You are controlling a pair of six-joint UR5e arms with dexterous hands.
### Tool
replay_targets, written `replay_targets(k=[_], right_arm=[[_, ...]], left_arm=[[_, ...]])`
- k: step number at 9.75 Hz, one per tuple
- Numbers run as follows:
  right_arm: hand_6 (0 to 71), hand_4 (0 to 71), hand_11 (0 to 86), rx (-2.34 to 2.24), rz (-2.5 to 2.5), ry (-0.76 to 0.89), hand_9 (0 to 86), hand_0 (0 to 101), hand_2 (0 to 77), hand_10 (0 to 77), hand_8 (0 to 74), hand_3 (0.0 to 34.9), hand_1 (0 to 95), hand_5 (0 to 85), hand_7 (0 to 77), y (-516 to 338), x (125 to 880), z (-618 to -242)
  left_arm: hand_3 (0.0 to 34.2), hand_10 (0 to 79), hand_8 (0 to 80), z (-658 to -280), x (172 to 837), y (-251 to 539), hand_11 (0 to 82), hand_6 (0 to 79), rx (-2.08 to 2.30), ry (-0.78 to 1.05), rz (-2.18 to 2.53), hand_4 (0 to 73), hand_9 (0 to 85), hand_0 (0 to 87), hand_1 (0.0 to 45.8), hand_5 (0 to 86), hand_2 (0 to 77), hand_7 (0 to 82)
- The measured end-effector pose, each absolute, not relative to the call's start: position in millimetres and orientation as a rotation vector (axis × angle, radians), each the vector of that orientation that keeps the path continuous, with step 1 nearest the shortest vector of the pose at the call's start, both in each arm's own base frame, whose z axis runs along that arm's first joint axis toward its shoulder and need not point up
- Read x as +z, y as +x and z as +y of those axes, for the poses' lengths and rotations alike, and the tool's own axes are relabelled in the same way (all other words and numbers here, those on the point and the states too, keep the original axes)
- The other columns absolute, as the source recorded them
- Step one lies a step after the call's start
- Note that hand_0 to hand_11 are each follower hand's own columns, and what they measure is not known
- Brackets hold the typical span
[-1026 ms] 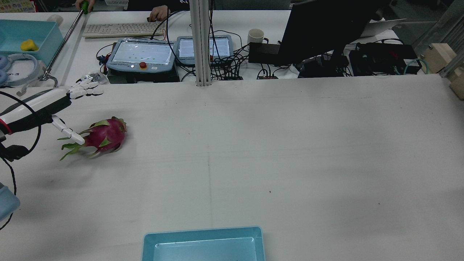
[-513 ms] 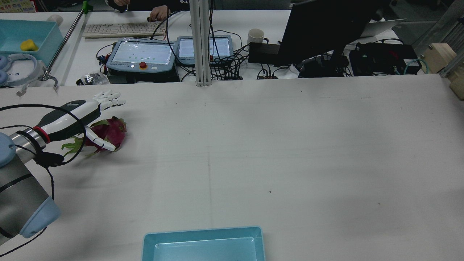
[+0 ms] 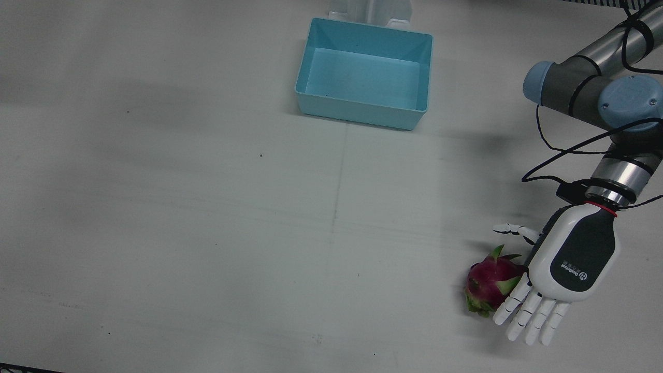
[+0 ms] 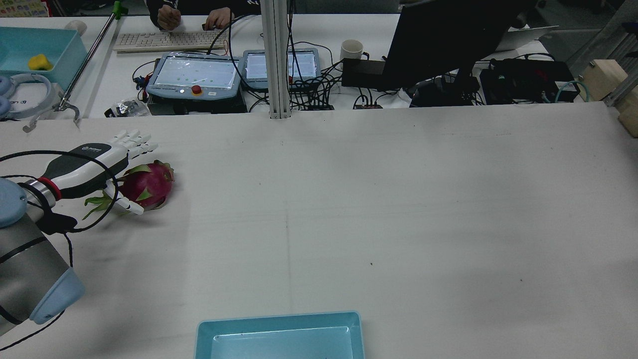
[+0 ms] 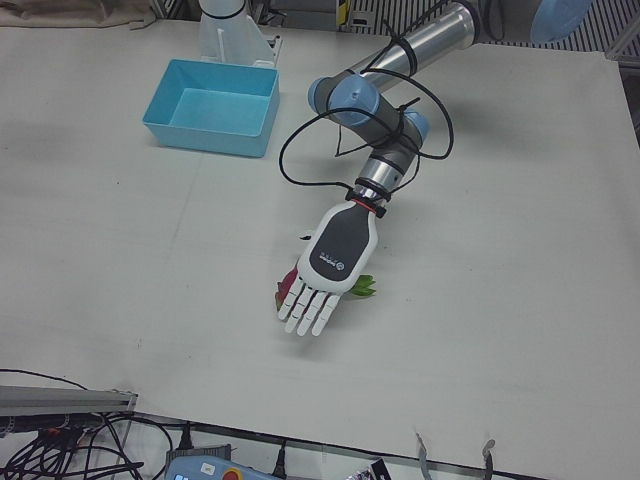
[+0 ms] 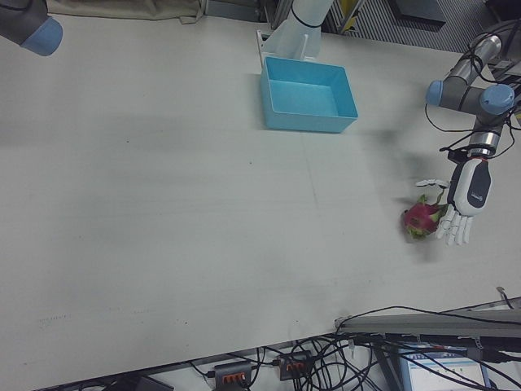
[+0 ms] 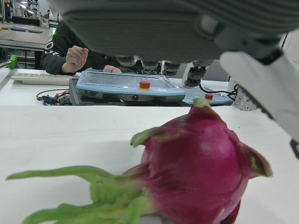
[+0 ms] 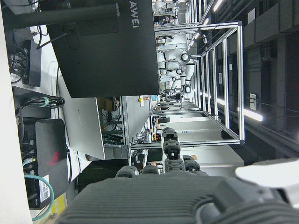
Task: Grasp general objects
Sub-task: 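Close the left hand's fingers around the dragon fruit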
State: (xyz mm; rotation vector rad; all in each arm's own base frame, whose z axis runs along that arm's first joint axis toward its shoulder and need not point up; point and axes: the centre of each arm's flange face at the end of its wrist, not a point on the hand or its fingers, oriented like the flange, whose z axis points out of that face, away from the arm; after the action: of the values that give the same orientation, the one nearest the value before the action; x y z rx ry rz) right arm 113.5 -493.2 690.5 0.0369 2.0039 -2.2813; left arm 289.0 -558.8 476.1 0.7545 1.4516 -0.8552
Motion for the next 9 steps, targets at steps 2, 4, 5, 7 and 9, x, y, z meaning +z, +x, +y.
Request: replay_targets(k=[2, 4, 5, 7, 9], right_arm=[[0.0, 0.0, 0.5, -2.281, 2.004, 0.037, 0.5, 0, 1.6, 0.0, 0.0, 0.0, 5.4, 0.5, 0.0, 113.5, 690.5, -493.3], [0.0, 0.0, 0.5, -2.282, 2.003, 0.037, 0.5, 0, 1.6, 0.0, 0.0, 0.0, 5.4, 0.5, 0.0, 113.4, 690.9, -493.2], [0.0, 0.0, 0.5, -2.282, 2.002, 0.037, 0.5, 0, 1.6, 0.0, 0.0, 0.0, 5.4, 0.5, 0.0, 113.4, 691.1, -493.2], [0.0, 0.0, 0.5, -2.282, 2.002, 0.036, 0.5, 0, 1.6, 0.0, 0.0, 0.0, 5.4, 0.5, 0.0, 113.5, 691.1, -493.2], [0.0, 0.0, 0.5, -2.281, 2.003, 0.036, 0.5, 0, 1.6, 0.0, 0.0, 0.0, 5.4, 0.5, 0.0, 113.4, 690.7, -493.2]], left_arm=[[0.0, 0.5, 1.1, -559.8, 481.2, 282.0, 0.5, 1.1, -0.832, 0.783, 1.397, 0.5, 1.1, 52.4, 0.0, 6.0, 16.4, 7.1], [0.0, 0.5, 1.1, -566.3, 473.9, 286.7, 0.5, 1.1, -0.801, 0.813, 1.367, 0.5, 1.1, 52.4, 0.0, 6.0, 16.4, 7.1], [0.0, 0.5, 1.1, -573.0, 465.7, 292.4, 0.5, 1.1, -0.796, 0.826, 1.362, 0.5, 1.1, 52.6, 0.0, 8.2, 18.5, 7.1], [0.0, 0.5, 1.1, -584.9, 450.5, 304.2, 0.5, 1.1, -0.795, 0.840, 1.361, 0.5, 1.1, 52.6, 0.0, 9.8, 19.6, 7.1], [0.0, 0.5, 1.1, -592.7, 450.5, 312.1, 0.5, 1.1, -0.800, 0.845, 1.352, 0.5, 1.1, 52.8, 0.0, 10.4, 19.6, 7.1]])
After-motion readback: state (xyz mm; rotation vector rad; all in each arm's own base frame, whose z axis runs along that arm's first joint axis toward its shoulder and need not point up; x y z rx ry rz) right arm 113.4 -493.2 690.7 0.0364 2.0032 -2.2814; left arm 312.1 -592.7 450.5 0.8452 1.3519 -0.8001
